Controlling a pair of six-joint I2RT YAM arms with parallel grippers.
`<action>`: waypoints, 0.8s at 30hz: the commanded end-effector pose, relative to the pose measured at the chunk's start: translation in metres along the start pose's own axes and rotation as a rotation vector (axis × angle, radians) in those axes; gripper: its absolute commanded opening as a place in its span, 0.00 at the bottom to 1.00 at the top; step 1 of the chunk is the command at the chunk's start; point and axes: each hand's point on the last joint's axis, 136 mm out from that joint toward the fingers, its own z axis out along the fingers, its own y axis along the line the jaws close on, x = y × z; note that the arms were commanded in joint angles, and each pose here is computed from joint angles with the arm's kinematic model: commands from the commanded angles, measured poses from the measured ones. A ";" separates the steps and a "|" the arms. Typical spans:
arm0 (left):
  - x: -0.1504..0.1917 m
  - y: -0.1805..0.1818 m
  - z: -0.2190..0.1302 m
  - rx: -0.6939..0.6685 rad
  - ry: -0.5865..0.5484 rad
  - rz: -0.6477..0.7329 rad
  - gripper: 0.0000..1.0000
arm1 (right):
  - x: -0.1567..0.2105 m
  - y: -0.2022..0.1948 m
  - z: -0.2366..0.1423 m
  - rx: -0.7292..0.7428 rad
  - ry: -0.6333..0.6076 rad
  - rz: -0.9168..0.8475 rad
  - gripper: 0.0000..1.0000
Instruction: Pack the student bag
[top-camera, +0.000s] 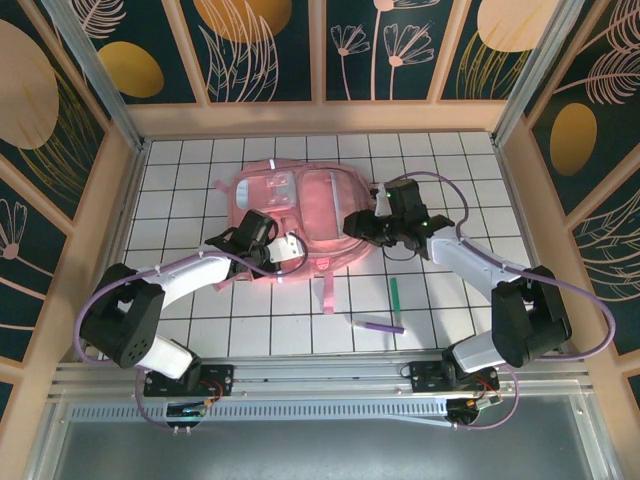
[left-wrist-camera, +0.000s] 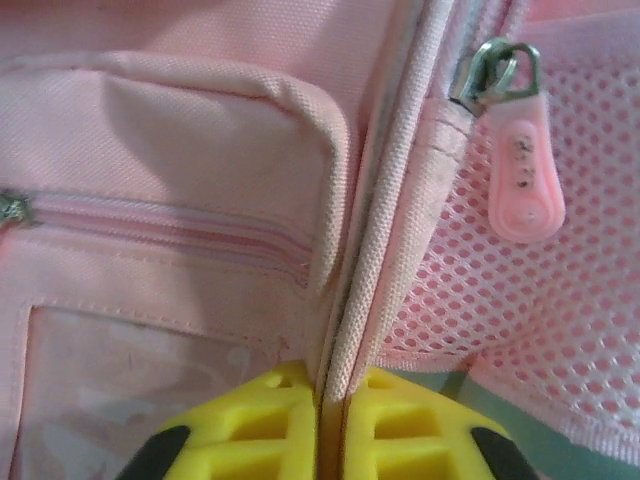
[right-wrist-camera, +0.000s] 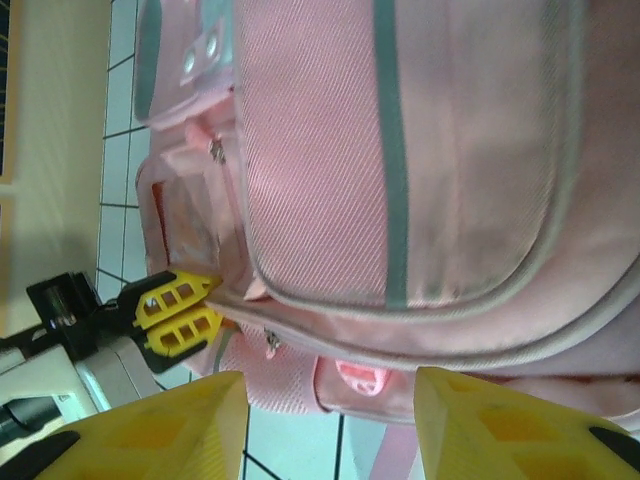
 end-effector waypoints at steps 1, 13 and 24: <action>-0.020 0.006 -0.011 0.002 -0.082 -0.046 0.00 | 0.021 0.013 0.000 -0.050 0.029 -0.082 0.49; -0.057 -0.004 -0.040 0.152 -0.214 -0.267 0.00 | 0.050 0.047 0.052 -0.026 0.011 -0.266 0.47; -0.076 -0.012 -0.052 0.226 -0.302 -0.254 0.00 | 0.050 0.038 0.082 0.041 -0.042 -0.333 0.46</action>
